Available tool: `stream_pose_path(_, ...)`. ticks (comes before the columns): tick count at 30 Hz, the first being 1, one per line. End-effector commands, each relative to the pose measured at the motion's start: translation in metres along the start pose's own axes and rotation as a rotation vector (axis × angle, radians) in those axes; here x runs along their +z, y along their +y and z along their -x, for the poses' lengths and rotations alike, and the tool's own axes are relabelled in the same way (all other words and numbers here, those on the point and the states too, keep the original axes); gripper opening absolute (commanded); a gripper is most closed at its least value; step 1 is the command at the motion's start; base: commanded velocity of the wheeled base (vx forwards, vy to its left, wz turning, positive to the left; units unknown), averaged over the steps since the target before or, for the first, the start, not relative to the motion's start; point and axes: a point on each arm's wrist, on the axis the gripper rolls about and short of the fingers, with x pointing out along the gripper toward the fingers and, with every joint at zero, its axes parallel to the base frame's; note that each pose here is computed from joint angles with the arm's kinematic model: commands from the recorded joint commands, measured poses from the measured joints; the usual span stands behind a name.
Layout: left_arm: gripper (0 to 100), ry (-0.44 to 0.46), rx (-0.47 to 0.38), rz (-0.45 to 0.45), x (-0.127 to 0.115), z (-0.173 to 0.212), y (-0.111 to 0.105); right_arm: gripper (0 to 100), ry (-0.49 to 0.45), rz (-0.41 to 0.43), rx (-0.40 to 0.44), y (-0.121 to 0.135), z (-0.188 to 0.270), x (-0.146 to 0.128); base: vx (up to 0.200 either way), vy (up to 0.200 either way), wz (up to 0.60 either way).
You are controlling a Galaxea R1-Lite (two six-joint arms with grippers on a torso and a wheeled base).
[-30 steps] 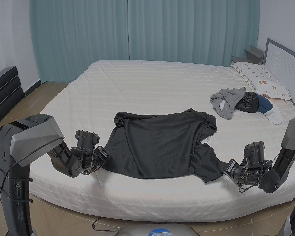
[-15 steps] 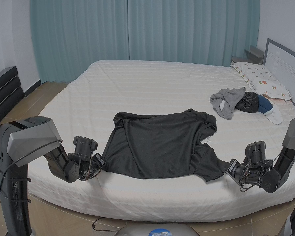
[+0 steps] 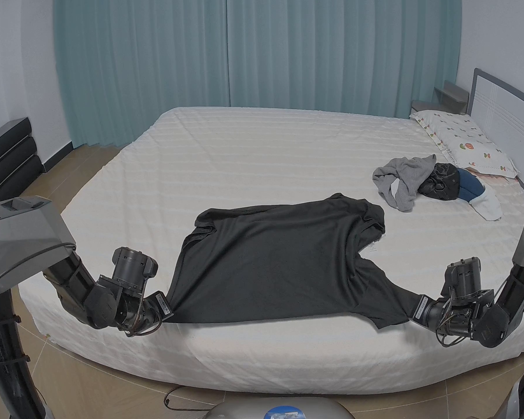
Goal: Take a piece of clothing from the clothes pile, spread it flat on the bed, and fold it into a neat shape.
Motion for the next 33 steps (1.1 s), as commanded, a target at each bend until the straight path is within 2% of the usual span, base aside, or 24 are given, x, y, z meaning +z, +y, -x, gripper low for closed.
stream_pose_path(1, 0, 0.002, -0.006, -0.035, 0.003, 0.019, -0.001, 0, 0.009, 0.037, -0.029, -0.008, 0.015, 0.001, 0.000, 0.000, 0.00)
stream_pose_path(3, 0, 0.048, 0.028, -0.092, -0.007, 0.018, 0.003, 0, 0.060, 0.047, -0.068, -0.011, 0.017, -0.003, 0.000, 0.000, 0.00)
stream_pose_path(7, 0, 0.074, 0.046, -0.122, -0.012, 0.018, 0.004, 0, 0.148, 0.078, -0.125, -0.016, 0.017, -0.012, 0.000, 0.000, 0.00)
stream_pose_path(12, 0, 0.115, 0.067, -0.148, -0.019, 0.019, 0.005, 0, 0.183, 0.108, -0.129, -0.017, 0.015, -0.016, 0.000, 0.000, 0.00)
stream_pose_path(16, 0, 0.145, 0.047, -0.148, -0.020, 0.019, 0.005, 0, 0.213, 0.115, -0.142, -0.020, 0.010, -0.021, 0.000, 0.000, 0.00)
stream_pose_path(17, 0, 0.146, 0.044, -0.148, -0.020, 0.019, 0.005, 100, 0.220, 0.118, -0.140, -0.019, 0.009, -0.023, 0.000, 0.000, 0.00)
stream_pose_path(19, 0, 0.145, 0.043, -0.147, -0.020, 0.019, 0.005, 100, 0.218, 0.110, -0.132, -0.017, 0.005, -0.023, 0.000, 0.000, 0.00)
stream_pose_path(20, 100, 0.143, 0.041, -0.144, -0.019, 0.019, 0.005, 100, 0.201, 0.104, -0.119, -0.015, 0.004, -0.020, 0.000, 0.000, 0.00)
stream_pose_path(23, 100, 0.133, 0.037, -0.137, -0.015, 0.018, 0.005, 100, 0.139, 0.086, -0.082, -0.011, 0.002, -0.010, 0.000, 0.000, 0.00)
stream_pose_path(26, 100, 0.127, 0.032, -0.130, -0.013, 0.018, 0.004, 100, 0.046, 0.025, -0.038, -0.008, -0.004, 0.001, 0.000, 0.000, 0.00)
stream_pose_path(30, 100, 0.109, 0.030, -0.110, -0.006, 0.018, 0.006, 100, 0.008, -0.014, -0.036, -0.012, -0.020, 0.005, 0.000, 0.000, 0.00)
stream_pose_path(33, 100, 0.089, 0.009, -0.084, 0.001, 0.015, 0.007, 100, 0.020, -0.029, -0.053, -0.014, -0.034, 0.003, 0.000, 0.000, 0.00)
